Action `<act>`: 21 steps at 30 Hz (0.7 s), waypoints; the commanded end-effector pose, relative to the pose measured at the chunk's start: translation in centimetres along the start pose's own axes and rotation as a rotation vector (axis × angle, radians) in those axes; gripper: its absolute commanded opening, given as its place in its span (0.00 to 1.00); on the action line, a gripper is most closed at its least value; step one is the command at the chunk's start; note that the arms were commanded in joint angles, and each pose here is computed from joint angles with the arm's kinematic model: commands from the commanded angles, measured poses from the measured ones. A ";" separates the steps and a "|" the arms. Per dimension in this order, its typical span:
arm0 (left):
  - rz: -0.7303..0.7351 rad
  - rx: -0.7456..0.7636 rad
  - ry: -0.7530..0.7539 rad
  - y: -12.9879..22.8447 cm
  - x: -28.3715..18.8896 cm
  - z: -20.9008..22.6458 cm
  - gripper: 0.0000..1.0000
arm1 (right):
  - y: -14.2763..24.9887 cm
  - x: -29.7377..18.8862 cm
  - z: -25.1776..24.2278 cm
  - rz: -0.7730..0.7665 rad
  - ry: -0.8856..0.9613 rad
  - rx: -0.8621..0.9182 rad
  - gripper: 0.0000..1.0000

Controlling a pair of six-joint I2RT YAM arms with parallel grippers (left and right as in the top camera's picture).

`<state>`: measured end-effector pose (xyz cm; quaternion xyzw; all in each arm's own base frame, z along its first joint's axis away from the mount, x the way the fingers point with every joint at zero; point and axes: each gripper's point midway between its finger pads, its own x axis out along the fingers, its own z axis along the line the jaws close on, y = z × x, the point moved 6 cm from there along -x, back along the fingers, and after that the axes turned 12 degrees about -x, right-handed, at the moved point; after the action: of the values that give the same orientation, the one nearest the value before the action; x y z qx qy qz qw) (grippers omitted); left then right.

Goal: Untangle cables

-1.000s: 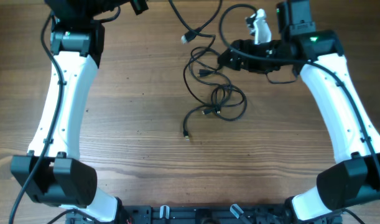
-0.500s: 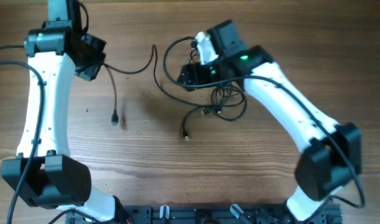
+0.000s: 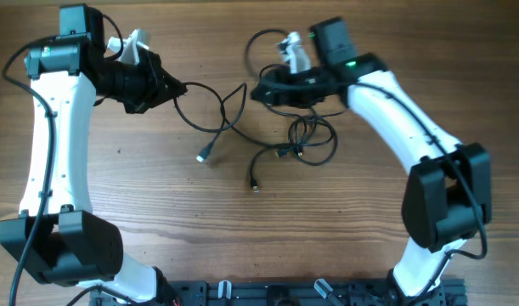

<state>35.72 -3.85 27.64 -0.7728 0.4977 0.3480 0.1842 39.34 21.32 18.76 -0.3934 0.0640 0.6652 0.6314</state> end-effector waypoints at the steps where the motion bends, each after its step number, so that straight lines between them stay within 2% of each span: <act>1: 0.019 0.195 0.050 0.1 0.0 -0.5 0.04 | -0.2 -1.6 0.4 0.000 -0.175 0.110 0.74; 6: 0.032 0.306 0.033 0.6 0.9 -1.1 0.04 | -0.2 0.0 2.8 0.040 -0.231 0.246 0.80; 9: 0.022 0.348 -0.048 0.9 1.9 -1.2 0.04 | -0.5 1.2 4.0 0.039 -0.224 0.301 0.80; 10: 0.023 0.353 -0.054 1.0 2.0 -1.3 0.04 | -0.4 1.4 4.1 0.042 -0.218 0.306 0.80; 12: 0.019 0.368 -0.049 1.0 2.2 -1.6 0.04 | 0.1 2.2 4.4 0.056 -0.179 0.307 0.74; 15: 0.013 0.370 -0.046 0.9 2.2 -1.7 0.04 | 1.3 3.8 3.3 0.077 -0.029 0.345 0.61; 17: 0.013 0.370 -0.046 0.9 2.2 -1.7 0.04 | 1.6 4.6 1.9 0.073 0.041 0.359 0.43; 19: 0.013 0.370 -0.046 0.9 2.2 -1.7 0.04 | 1.8 5.0 0.8 0.071 0.095 0.334 0.10; 20: 0.013 0.371 -0.046 0.9 2.2 -1.7 0.04 | 2.0 5.0 0.5 0.075 0.118 0.317 0.05; 21: 0.013 0.370 -0.046 0.9 2.2 -1.7 0.04 | 2.3 4.7 0.1 0.082 0.162 0.289 0.04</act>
<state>35.96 -6.66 27.39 -0.7189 0.5505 0.2749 0.3235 37.39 25.66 16.43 -0.2907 0.2097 0.6611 0.6592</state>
